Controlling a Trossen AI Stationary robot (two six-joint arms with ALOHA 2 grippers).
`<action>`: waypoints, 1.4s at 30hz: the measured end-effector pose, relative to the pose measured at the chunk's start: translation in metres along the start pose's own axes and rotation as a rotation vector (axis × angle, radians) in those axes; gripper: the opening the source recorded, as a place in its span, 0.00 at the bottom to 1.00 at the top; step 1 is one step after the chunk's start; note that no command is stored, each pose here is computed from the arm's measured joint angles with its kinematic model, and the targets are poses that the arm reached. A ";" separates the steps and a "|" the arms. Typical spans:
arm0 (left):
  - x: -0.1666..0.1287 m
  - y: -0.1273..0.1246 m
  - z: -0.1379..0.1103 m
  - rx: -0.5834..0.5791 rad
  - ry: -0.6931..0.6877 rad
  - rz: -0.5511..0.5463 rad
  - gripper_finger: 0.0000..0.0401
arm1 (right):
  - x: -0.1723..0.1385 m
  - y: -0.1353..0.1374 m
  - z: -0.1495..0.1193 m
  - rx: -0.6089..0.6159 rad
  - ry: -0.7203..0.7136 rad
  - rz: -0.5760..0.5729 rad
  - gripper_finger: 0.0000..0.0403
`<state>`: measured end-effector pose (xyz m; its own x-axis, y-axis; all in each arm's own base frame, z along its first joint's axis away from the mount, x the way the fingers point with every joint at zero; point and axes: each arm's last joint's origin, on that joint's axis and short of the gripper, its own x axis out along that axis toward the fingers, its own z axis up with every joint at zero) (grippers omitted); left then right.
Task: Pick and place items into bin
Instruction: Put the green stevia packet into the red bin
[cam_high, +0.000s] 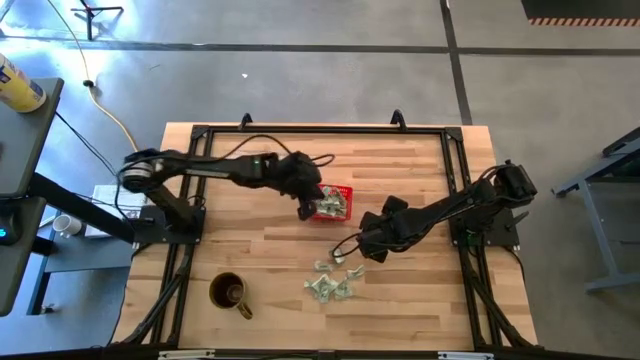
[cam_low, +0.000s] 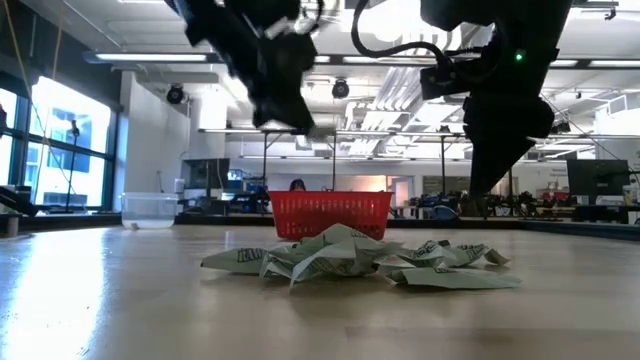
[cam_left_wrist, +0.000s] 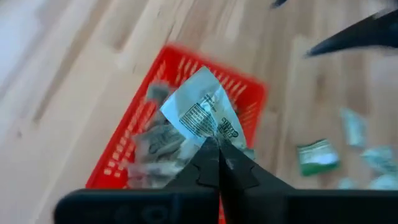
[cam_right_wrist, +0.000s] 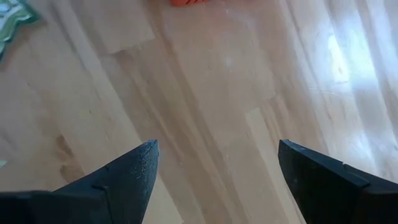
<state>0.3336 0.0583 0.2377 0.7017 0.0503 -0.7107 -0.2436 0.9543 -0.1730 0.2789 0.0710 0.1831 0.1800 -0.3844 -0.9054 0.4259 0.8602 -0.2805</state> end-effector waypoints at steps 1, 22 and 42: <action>0.008 0.003 -0.003 -0.008 0.029 -0.002 0.11 | -0.001 0.002 -0.001 -0.018 0.003 0.012 0.80; -0.061 -0.080 -0.038 -0.028 0.216 -0.092 0.74 | -0.013 0.083 -0.007 -0.558 -0.301 0.443 0.80; -0.083 -0.117 -0.058 -0.052 0.177 -0.020 0.74 | 0.028 0.091 -0.009 -0.527 -0.119 0.478 0.47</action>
<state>0.2654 -0.0746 0.2773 0.5786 -0.0252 -0.8152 -0.2686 0.9379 -0.2197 0.3146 0.1413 0.1299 0.3478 0.0664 -0.9352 -0.2021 0.9793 -0.0056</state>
